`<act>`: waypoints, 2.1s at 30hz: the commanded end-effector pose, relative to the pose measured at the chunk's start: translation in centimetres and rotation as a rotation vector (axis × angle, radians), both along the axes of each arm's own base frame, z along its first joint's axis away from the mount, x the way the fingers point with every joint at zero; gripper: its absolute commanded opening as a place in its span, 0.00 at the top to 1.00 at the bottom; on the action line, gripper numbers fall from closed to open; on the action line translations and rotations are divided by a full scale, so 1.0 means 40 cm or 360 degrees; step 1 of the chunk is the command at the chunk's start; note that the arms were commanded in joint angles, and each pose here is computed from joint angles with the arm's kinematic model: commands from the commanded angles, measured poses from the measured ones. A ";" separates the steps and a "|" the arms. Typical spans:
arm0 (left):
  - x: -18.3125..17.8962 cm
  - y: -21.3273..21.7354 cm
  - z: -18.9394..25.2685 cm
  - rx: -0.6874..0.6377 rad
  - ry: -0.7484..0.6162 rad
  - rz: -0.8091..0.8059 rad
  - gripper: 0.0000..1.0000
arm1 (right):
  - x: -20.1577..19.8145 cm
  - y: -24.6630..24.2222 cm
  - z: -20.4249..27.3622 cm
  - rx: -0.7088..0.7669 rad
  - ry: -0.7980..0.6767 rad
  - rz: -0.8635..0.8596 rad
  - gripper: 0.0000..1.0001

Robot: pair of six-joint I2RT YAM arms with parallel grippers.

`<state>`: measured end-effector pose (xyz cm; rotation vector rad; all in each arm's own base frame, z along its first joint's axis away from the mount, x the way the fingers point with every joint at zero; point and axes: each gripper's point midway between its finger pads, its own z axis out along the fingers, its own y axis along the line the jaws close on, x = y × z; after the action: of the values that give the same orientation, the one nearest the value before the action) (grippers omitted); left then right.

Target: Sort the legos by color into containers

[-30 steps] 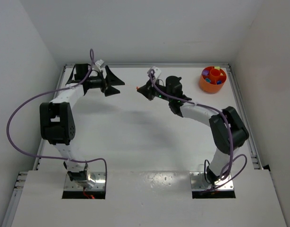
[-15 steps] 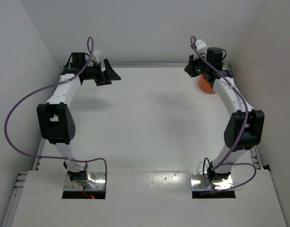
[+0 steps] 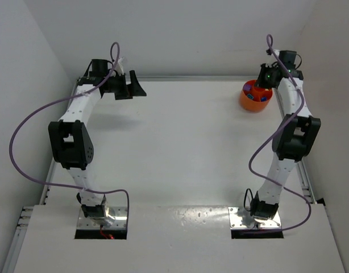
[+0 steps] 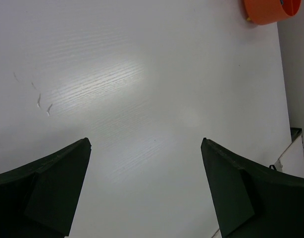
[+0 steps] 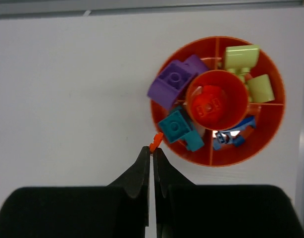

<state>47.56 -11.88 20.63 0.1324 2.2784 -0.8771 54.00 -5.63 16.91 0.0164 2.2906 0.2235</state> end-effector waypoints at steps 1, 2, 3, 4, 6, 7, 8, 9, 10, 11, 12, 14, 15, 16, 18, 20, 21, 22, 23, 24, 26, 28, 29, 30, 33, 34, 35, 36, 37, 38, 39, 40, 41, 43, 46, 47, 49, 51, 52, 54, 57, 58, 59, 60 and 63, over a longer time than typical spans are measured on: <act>0.010 -0.009 0.031 0.0030 -0.0074 -0.0018 0.00 | 0.025 -0.044 0.063 0.0026 -0.0043 -0.0156 1.00; 0.010 -0.009 0.031 0.0030 -0.0074 -0.0018 0.00 | 0.031 -0.051 0.061 0.0013 -0.0043 -0.0171 1.00; 0.013 -0.009 0.018 0.0030 -0.0057 -0.0018 0.00 | 0.035 -0.071 0.079 -0.0006 -0.0070 -0.0202 1.00; 0.013 -0.009 0.018 0.0030 -0.0057 -0.0018 0.00 | 0.036 -0.075 0.040 0.0008 -0.0011 -0.0229 1.00; 0.010 -0.020 0.018 0.0030 -0.0057 -0.0033 0.00 | 0.039 -0.095 0.032 0.0008 -0.0003 -0.0269 1.00; 0.016 -0.020 0.016 0.0030 -0.0057 -0.0033 0.00 | 0.039 -0.099 0.031 -0.0003 -0.0001 -0.0281 1.00; 0.016 -0.020 0.016 0.0030 -0.0057 -0.0033 0.00 | 0.044 -0.101 0.028 -0.0003 -0.0001 -0.0282 1.00; 0.022 -0.017 0.017 0.0039 -0.0071 -0.0022 0.00 | 0.045 -0.101 0.016 -0.0001 0.0014 -0.0282 1.00; 0.022 -0.017 0.017 0.0039 -0.0072 -0.0022 0.00 | 0.045 -0.100 0.016 0.0010 0.0015 -0.0291 1.00; 0.026 -0.014 0.005 0.0050 -0.0057 -0.0012 0.00 | 0.051 -0.101 0.014 0.0010 0.0013 -0.0291 1.00; 0.026 -0.014 0.005 0.0050 -0.0057 -0.0012 0.00 | 0.052 -0.102 0.002 0.0012 0.0027 -0.0291 1.00; 0.026 -0.014 0.005 0.0050 -0.0057 -0.0012 0.00 | 0.054 -0.124 -0.003 0.0010 0.0033 -0.0352 1.00; 0.026 -0.014 0.005 0.0050 -0.0057 -0.0012 0.00 | 0.055 -0.124 -0.016 0.0012 0.0047 -0.0352 1.00; 0.026 -0.014 0.005 0.0050 -0.0057 -0.0012 0.00 | 0.058 -0.129 -0.007 0.0000 0.0034 -0.0363 1.00; 0.026 -0.014 0.005 0.0050 -0.0057 -0.0012 0.00 | 0.059 -0.134 -0.020 -0.0002 0.0052 -0.0389 1.00; 0.026 -0.014 0.005 0.0050 -0.0057 -0.0012 0.00 | 0.069 -0.140 -0.017 -0.0003 0.0035 -0.0413 1.00; 0.026 -0.014 0.005 0.0050 -0.0057 -0.0012 0.00 | 0.066 -0.157 -0.018 -0.0003 0.0037 -0.0450 1.00; 0.026 -0.014 0.005 0.0050 -0.0057 -0.0012 0.00 | 0.071 -0.159 -0.006 -0.0005 0.0018 -0.0450 1.00; 0.026 -0.014 0.005 0.0050 -0.0057 -0.0012 0.00 | 0.080 -0.165 -0.006 -0.0007 0.0005 -0.0476 1.00; 0.026 -0.014 0.005 0.0050 -0.0057 -0.0012 0.00 | 0.079 -0.169 -0.006 -0.0016 0.0006 -0.0487 1.00; 0.026 -0.015 0.005 0.0041 -0.0048 -0.0004 0.00 | 0.086 -0.171 -0.007 -0.0017 0.0001 -0.0487 1.00; 0.026 -0.015 0.005 0.0041 -0.0048 -0.0004 0.00 | 0.091 -0.172 -0.013 -0.0016 0.0004 -0.0487 1.00; 0.026 -0.015 0.005 0.0041 -0.0048 -0.0004 0.00 | 0.091 -0.172 -0.013 -0.0016 0.0004 -0.0487 1.00; 0.026 -0.015 0.005 0.0041 -0.0048 -0.0004 0.00 | 0.092 -0.173 -0.030 -0.0014 0.0023 -0.0487 1.00; 0.026 -0.015 0.005 0.0041 -0.0048 -0.0004 0.00 | 0.096 -0.173 -0.019 -0.0005 0.0007 -0.0497 1.00; 0.026 -0.015 0.005 0.0041 -0.0048 -0.0004 0.00 | 0.096 -0.173 -0.019 -0.0005 0.0007 -0.0497 1.00; 0.027 -0.012 0.004 0.0051 -0.0048 0.0007 0.00 | 0.096 -0.173 -0.019 -0.0005 0.0007 -0.0497 1.00; 0.027 -0.012 0.004 0.0051 -0.0048 0.0007 0.00 | 0.101 -0.174 -0.023 -0.0005 0.0007 -0.0497 1.00; 0.027 -0.012 0.004 0.0051 -0.0048 0.0007 0.00 | 0.101 -0.174 -0.023 -0.0005 0.0007 -0.0497 1.00; 0.027 -0.012 0.004 0.0051 -0.0048 0.0007 0.00 | 0.101 -0.174 -0.023 -0.0005 0.0007 -0.0497 1.00; 0.027 -0.012 0.004 0.0051 -0.0048 0.0007 0.00 | 0.101 -0.174 -0.023 -0.0005 0.0007 -0.0497 1.00; 0.027 -0.012 0.004 0.0051 -0.0048 0.0007 0.00 | 0.101 -0.174 -0.023 -0.0005 0.0007 -0.0497 1.00; 0.025 -0.015 0.006 0.0040 -0.0048 -0.0005 0.00 | 0.101 -0.174 -0.023 -0.0005 0.0007 -0.0497 0.99; 0.025 -0.015 0.006 0.0040 -0.0048 -0.0006 0.00 | 0.106 -0.171 -0.026 0.0004 0.0006 -0.0486 0.96; 0.025 -0.015 0.006 0.0040 -0.0048 -0.0006 0.00 | 0.113 -0.159 -0.023 0.0003 -0.0009 -0.0471 0.91; 0.025 -0.015 0.006 0.0040 -0.0048 -0.0006 0.00 | 0.113 -0.159 -0.023 0.0003 -0.0009 -0.0471 0.89; 0.025 -0.015 0.006 0.0040 -0.0048 -0.0006 0.00 | 0.114 -0.159 -0.036 0.0005 0.0005 -0.0471 0.86; 0.025 -0.015 0.006 0.0040 -0.0048 -0.0006 0.00 | 0.118 -0.160 -0.027 0.0003 -0.0009 -0.0471 0.82; 0.025 -0.015 0.006 0.0040 -0.0048 -0.0006 0.00 | 0.118 -0.160 -0.027 0.0003 -0.0009 -0.0471 0.81; 0.022 -0.015 -0.003 0.0040 -0.0033 -0.0006 0.00 | 0.121 -0.147 -0.027 0.0003 -0.0009 -0.0457 0.81; 0.019 -0.015 0.008 0.0040 -0.0048 -0.0006 0.00 | 0.124 -0.147 -0.017 0.0002 -0.0024 -0.0456 0.81; 0.019 -0.015 0.008 0.0040 -0.0048 -0.0006 0.00 | 0.124 -0.147 -0.017 0.0002 -0.0024 -0.0456 0.81; 0.016 -0.015 -0.001 0.0040 -0.0033 -0.0006 0.00 | 0.125 -0.143 -0.017 0.0013 -0.0025 -0.0444 0.81; 0.018 -0.012 -0.003 0.0050 -0.0033 0.0005 0.00 | 0.125 -0.143 -0.017 0.0013 -0.0025 -0.0443 0.81; 0.027 0.009 0.001 0.0129 -0.0072 0.0054 0.00 | 0.119 -0.113 0.024 0.0002 -0.0072 -0.0334 0.78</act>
<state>47.96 -11.76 18.87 0.1125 2.3227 -0.8256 57.73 -11.25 14.12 0.3302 2.3087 0.0919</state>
